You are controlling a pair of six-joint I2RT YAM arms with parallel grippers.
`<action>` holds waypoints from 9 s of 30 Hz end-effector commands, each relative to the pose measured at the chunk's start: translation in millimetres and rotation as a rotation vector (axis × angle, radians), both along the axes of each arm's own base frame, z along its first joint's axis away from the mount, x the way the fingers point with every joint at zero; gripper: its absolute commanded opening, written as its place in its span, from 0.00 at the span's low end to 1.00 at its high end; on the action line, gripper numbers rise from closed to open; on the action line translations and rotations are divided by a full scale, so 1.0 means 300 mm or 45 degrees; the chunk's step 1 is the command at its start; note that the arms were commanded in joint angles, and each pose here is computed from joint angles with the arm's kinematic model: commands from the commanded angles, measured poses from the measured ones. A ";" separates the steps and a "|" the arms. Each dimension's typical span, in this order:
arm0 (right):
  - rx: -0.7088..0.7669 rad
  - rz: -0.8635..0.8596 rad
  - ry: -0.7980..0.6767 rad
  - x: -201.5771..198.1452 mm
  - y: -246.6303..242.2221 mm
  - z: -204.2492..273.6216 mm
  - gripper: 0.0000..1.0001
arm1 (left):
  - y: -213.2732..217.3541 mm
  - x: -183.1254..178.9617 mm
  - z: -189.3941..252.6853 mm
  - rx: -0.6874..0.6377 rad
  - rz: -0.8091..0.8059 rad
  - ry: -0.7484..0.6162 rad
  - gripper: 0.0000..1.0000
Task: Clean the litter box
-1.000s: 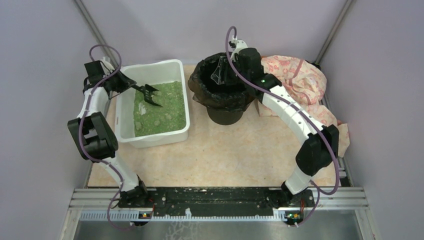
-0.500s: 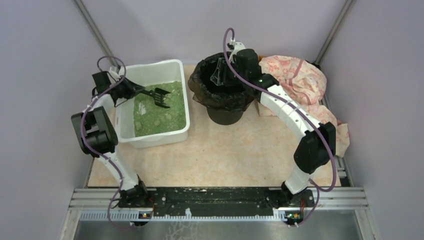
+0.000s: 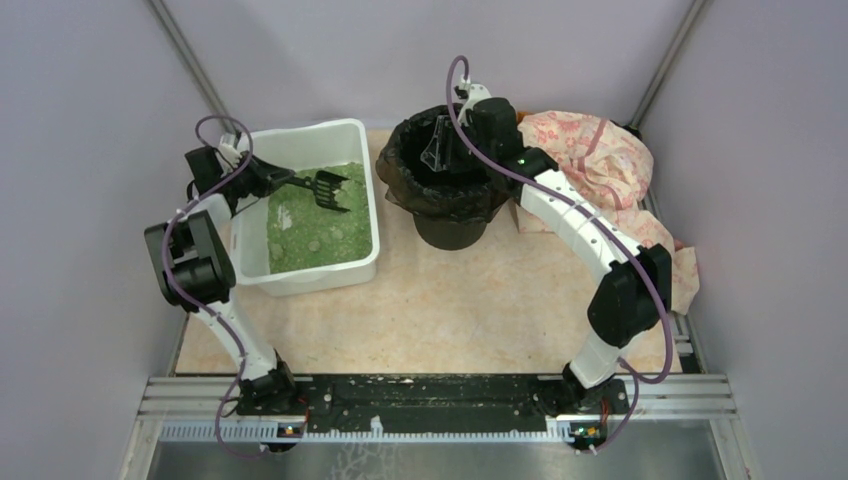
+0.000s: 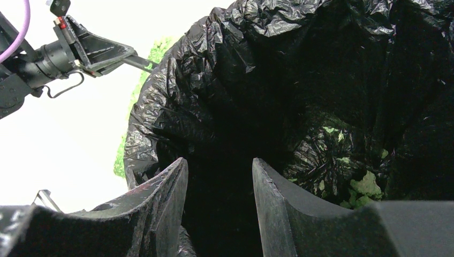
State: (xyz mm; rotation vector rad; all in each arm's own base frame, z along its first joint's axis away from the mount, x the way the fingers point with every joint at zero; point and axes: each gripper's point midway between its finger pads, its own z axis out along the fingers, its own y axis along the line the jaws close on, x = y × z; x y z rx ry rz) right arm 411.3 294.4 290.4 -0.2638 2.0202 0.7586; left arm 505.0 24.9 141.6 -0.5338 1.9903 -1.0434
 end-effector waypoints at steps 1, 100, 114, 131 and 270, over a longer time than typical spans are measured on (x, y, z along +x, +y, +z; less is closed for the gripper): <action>0.057 -0.005 -0.110 0.019 -0.003 0.123 0.48 | 0.008 -0.025 0.093 -0.049 -0.037 -0.075 0.00; 0.108 -0.001 -0.127 -0.006 -0.004 0.176 0.47 | 0.148 -0.148 0.486 -0.558 0.294 -0.262 0.00; 0.098 -0.022 -0.278 -0.020 -0.044 0.368 0.47 | -0.144 -0.021 0.787 -0.579 0.134 -0.346 0.00; 0.162 -0.266 -0.476 -0.115 -0.235 0.536 0.41 | -0.736 -0.054 0.866 -0.096 -0.338 -0.696 0.00; 0.130 -0.228 -0.165 0.021 -0.211 0.180 0.42 | 0.210 -0.084 0.436 -0.370 0.286 -0.378 0.00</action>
